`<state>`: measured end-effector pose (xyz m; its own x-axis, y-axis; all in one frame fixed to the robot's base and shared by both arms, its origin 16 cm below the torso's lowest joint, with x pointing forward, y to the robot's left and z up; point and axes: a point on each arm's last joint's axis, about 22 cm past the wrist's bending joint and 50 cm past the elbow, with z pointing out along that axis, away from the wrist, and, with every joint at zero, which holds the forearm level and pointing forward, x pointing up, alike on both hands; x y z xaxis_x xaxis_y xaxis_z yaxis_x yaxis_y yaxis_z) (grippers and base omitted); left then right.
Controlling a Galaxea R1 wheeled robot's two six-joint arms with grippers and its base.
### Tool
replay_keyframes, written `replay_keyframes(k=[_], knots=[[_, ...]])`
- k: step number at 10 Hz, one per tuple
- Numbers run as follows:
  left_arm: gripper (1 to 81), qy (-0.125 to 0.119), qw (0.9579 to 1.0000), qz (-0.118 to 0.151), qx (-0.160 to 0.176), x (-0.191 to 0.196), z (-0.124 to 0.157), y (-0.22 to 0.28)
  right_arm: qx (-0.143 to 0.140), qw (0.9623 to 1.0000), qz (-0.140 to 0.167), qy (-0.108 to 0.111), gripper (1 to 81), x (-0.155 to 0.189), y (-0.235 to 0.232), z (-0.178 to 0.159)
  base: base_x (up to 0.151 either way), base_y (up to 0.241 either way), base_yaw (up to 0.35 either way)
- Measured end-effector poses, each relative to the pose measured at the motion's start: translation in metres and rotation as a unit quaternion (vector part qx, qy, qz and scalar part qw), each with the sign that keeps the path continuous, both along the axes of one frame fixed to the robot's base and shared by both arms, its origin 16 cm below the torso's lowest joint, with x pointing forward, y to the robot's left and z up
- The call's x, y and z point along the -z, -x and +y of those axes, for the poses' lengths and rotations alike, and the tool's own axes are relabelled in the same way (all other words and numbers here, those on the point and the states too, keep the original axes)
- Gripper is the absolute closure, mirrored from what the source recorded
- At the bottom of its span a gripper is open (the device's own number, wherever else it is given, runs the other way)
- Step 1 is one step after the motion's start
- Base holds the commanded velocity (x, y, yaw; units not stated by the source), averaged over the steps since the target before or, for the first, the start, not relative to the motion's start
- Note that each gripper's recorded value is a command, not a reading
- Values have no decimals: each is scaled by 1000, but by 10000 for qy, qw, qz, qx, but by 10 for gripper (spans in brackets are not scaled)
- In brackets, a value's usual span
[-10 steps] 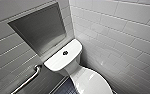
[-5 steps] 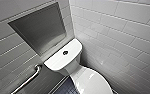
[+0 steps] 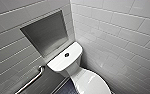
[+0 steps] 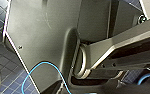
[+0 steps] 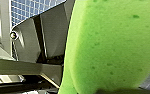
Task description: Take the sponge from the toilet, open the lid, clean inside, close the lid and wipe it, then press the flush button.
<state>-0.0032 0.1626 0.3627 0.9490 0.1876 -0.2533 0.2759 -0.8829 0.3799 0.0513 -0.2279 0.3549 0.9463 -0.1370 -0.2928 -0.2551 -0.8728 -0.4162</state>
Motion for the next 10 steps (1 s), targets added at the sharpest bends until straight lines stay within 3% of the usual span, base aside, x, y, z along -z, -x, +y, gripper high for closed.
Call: replay_keyframes(k=[7,10], knots=[[10,4,9984,-571,10,-36,-3,-1,-208,9978,-622,21,811,-38,15,11,0,0,0],[10,-12,9979,-651,16,-47,-2,10,-274,9967,-767,78,811,-46,24,13,0,0,0]])
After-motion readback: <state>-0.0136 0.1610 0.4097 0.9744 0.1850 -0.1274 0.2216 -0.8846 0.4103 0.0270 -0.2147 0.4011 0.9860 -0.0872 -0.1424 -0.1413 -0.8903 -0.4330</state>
